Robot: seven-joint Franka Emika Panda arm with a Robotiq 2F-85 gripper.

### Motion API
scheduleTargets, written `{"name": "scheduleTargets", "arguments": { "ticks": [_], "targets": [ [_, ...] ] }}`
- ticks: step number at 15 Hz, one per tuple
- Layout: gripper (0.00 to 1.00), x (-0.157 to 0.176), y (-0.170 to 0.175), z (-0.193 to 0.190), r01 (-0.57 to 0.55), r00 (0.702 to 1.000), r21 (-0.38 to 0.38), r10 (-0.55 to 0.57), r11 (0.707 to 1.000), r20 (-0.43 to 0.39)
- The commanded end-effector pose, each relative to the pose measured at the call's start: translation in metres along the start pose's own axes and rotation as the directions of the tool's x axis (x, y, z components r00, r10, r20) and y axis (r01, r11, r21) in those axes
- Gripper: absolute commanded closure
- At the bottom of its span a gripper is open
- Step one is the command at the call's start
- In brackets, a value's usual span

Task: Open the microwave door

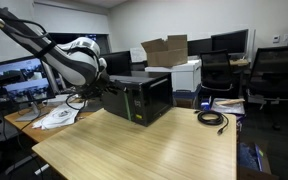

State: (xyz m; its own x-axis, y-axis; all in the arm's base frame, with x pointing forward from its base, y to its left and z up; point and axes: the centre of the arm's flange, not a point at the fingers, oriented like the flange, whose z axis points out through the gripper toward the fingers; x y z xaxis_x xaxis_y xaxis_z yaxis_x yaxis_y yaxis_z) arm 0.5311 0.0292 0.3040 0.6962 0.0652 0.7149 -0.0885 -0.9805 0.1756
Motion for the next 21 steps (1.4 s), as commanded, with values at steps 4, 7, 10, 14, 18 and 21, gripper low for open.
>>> {"name": "scheduleTargets", "arguments": {
  "ticks": [4, 7, 10, 14, 18, 21],
  "targets": [
    [0.0, -0.039, 0.001, 0.029, -0.038, 0.998, -0.044, 0.036, 0.998, -0.049],
    [0.0, -0.042, -0.002, 0.036, -0.058, 0.997, -0.043, 0.055, 0.997, -0.061],
    [0.0, -0.04, -0.006, 0.041, -0.079, 0.995, -0.033, 0.077, 0.996, -0.071],
    [0.0, -0.032, -0.008, 0.049, -0.094, 0.992, -0.029, 0.092, 0.995, -0.083],
    [0.26, -0.029, -0.009, 0.047, -0.093, 0.992, -0.023, 0.091, 0.995, -0.085],
    [0.51, -0.03, -0.012, 0.042, -0.09, 0.992, -0.012, 0.088, 0.996, -0.088]
  ]
}}
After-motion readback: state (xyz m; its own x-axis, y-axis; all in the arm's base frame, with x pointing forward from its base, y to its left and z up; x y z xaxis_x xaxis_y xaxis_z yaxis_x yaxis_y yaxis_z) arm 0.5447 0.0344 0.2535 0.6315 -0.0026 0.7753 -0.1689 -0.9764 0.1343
